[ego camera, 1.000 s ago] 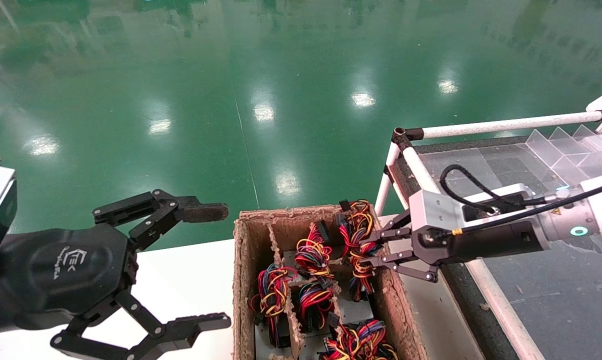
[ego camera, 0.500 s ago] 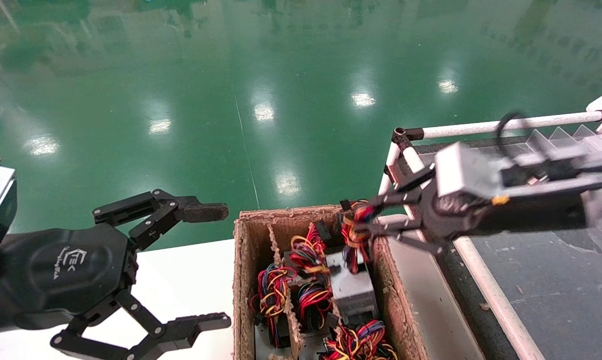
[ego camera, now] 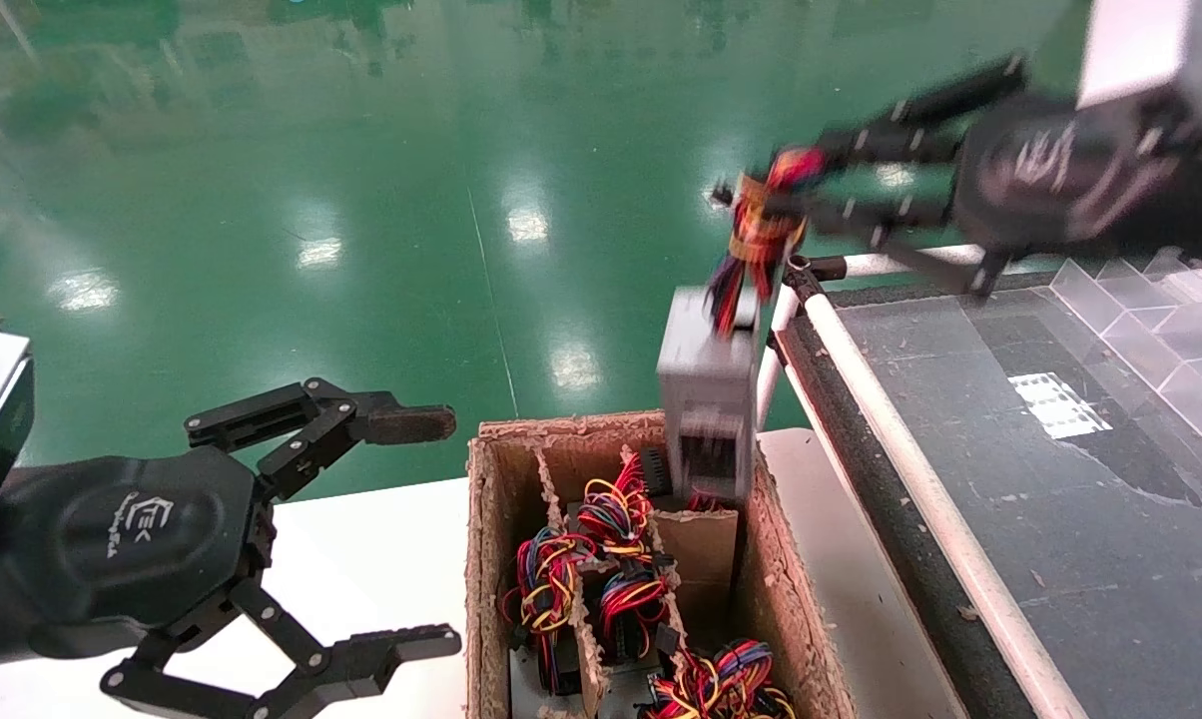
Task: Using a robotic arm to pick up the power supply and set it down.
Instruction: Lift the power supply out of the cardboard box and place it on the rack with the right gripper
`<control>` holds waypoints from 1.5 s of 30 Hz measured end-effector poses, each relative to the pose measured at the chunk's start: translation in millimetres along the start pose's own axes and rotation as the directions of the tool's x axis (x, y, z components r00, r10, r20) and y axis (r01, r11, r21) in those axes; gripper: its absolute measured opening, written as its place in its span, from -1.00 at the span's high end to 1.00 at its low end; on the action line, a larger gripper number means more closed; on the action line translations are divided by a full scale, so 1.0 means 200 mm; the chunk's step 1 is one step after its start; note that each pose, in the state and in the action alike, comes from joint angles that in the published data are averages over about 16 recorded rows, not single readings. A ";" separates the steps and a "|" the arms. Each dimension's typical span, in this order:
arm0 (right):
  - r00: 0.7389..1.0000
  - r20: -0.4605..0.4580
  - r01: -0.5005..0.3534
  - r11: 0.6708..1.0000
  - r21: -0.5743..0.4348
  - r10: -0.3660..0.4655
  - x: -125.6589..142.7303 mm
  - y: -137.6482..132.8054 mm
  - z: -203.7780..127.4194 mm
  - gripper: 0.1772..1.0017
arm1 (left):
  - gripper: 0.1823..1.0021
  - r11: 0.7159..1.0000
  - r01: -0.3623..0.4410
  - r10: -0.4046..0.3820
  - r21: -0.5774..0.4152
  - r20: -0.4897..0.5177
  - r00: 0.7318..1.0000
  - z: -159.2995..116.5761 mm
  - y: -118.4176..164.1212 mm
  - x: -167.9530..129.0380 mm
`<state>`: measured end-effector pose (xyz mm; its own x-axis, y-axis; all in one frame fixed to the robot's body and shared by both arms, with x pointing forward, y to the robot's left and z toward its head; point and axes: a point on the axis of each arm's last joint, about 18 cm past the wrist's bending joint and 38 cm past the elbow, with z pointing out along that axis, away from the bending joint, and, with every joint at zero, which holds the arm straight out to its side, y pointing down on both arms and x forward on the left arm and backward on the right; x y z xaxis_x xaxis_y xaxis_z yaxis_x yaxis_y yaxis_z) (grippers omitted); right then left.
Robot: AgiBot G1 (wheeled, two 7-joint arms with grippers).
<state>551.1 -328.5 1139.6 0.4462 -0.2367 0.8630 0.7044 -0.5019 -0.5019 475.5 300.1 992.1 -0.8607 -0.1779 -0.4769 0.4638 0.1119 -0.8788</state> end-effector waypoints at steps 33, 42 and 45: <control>0.850 -0.512 -0.315 0.897 -0.308 0.123 0.35 0.73 -0.31 0.70 | -1.00 1.000 0.000 0.000 0.000 0.000 1.000 0.00 0.00 0.00; 0.831 -0.534 -0.362 0.879 -0.309 0.155 0.33 0.81 -0.17 0.70 | -1.00 1.000 0.000 0.000 0.000 0.000 1.000 0.00 0.00 0.00; 0.831 -0.531 -0.367 0.879 -0.305 0.163 0.32 0.82 -0.11 0.70 | -1.00 1.000 0.000 0.000 0.000 0.000 1.000 0.00 0.00 0.00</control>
<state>682.7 -445.0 1114.2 0.1925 -0.7205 0.6662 0.2870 -0.6079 -0.7403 475.5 300.1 992.1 -0.8607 -0.1779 -0.4769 0.4638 0.1119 -0.8788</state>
